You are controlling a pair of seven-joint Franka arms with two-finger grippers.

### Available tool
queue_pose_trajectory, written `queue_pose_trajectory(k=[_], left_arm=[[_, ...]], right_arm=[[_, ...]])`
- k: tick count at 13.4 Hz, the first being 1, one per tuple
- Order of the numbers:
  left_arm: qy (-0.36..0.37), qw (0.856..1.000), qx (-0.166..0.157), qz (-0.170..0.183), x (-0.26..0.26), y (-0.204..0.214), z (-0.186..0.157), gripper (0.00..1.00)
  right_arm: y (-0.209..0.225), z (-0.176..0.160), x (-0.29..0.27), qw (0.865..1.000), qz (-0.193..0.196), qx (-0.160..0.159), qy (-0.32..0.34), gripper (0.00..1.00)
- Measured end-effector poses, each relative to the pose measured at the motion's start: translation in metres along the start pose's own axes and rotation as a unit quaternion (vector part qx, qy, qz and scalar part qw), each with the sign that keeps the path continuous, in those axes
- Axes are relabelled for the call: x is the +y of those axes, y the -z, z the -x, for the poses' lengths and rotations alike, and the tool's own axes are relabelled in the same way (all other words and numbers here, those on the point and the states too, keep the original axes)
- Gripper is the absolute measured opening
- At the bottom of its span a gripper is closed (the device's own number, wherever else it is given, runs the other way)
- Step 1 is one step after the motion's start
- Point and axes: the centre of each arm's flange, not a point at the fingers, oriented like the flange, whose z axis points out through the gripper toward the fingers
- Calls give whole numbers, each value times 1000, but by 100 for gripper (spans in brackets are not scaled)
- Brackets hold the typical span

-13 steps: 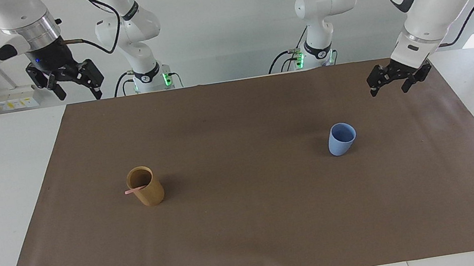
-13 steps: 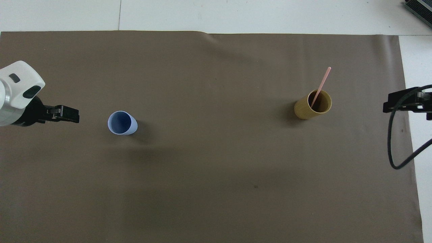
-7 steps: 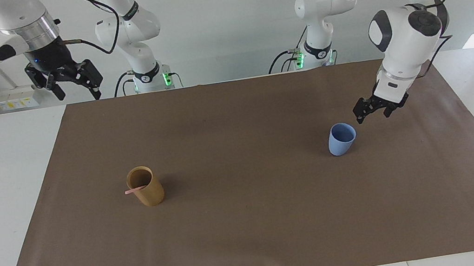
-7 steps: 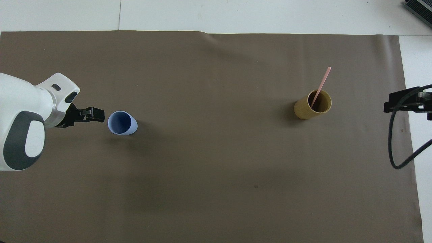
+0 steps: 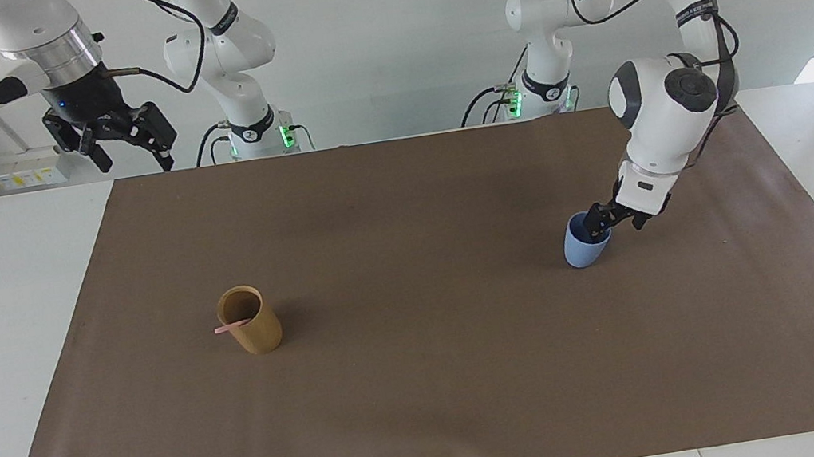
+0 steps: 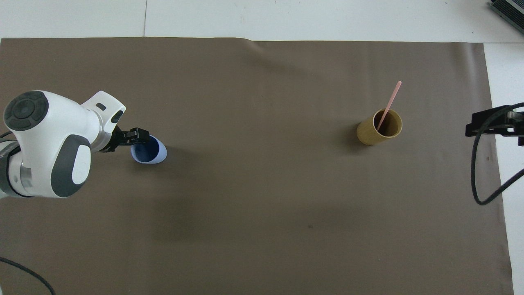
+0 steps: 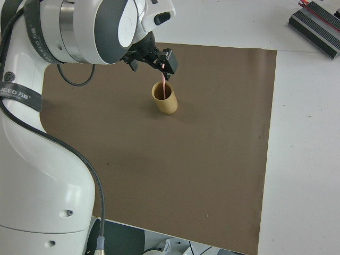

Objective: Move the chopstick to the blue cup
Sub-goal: 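Reach the left gripper to the light-blue cup and grasp it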

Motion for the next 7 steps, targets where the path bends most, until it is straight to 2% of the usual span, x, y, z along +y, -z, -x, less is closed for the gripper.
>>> queue_pose_trajectory(k=[1, 2, 3, 7], left_arm=[[1, 1000, -2, -1, -1, -2, 1, 94], [1, 1000, -3, -1, -1, -3, 1, 94], [1, 1000, -3, -1, -2, -3, 1, 85], [8, 1000, -5, 2, -3, -2, 1, 31]], right_arm=[[0, 0, 0, 1000, 0, 0, 0, 100], [0, 0, 0, 1000, 0, 0, 0, 100], [0, 0, 0, 1000, 0, 0, 0, 100], [0, 0, 0, 1000, 0, 0, 0, 100]])
